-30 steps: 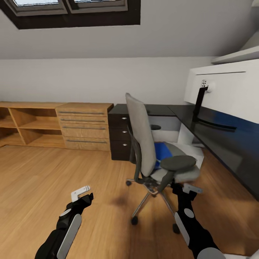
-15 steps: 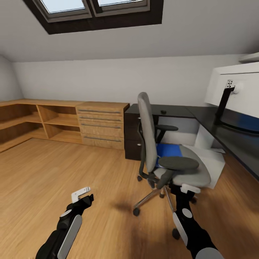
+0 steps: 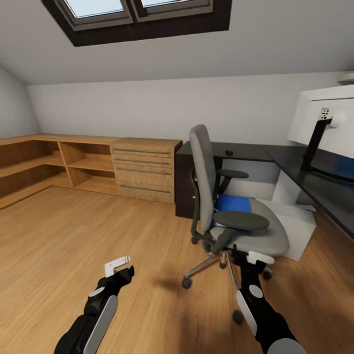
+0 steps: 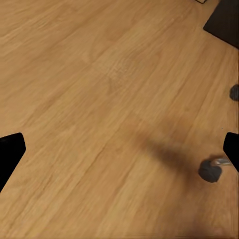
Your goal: In the bedroom, organize the workspace by keeping the computer under the desk, ensuring the monitor is on the desk, placing the keyboard on the desk next to the monitor, placing the mouse on the desk next to the keyboard, moving the folder from the swivel chair onto the desk next to the mouse, stacking the notebook on top of the folder with the pen on top of the notebook, and positioning the swivel chair next to the desk.
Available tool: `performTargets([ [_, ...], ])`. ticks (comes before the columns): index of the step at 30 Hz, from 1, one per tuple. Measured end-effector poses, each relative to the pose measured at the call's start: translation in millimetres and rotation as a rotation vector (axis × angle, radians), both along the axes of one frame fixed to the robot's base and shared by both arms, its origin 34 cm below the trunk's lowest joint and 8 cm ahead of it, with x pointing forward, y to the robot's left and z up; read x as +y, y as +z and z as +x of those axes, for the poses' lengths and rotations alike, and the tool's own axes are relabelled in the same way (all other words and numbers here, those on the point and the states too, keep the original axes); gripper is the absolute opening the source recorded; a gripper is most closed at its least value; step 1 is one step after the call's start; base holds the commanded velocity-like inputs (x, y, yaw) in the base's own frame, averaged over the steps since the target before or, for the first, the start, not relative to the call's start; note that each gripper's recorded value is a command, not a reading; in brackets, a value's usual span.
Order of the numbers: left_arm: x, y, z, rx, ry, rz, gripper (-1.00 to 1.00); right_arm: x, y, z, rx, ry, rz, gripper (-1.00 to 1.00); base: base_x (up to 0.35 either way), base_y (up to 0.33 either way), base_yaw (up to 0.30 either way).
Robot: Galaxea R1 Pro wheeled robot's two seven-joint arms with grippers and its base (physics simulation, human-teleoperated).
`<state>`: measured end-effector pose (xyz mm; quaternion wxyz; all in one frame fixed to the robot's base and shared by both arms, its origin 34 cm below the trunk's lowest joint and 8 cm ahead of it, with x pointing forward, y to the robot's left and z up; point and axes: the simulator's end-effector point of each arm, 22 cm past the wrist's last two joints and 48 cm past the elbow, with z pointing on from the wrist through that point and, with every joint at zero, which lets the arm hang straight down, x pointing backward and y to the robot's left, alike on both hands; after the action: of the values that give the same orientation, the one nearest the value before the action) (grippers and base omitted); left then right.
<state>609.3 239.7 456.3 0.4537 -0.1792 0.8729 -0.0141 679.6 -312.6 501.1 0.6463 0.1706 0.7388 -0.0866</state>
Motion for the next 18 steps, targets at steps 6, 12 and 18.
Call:
performTargets([
  [6,-5.7,-0.3,-0.2,0.0,-0.013,0.002,1.0,-1.2,-0.2,-0.2,0.0,-0.002,0.001,1.0,0.0,0.0,-0.282],
  [12,-5.8,-0.3,-0.2,0.0,-0.015,0.004,1.0,-6.4,-0.5,-1.0,0.0,-0.012,0.005,1.0,0.0,0.0,-0.295],
  [18,-3.6,-0.4,-0.2,0.0,-0.012,0.007,1.0,-36.7,-5.1,-8.5,0.004,-0.088,0.036,1.0,0.0,0.0,-0.297],
])
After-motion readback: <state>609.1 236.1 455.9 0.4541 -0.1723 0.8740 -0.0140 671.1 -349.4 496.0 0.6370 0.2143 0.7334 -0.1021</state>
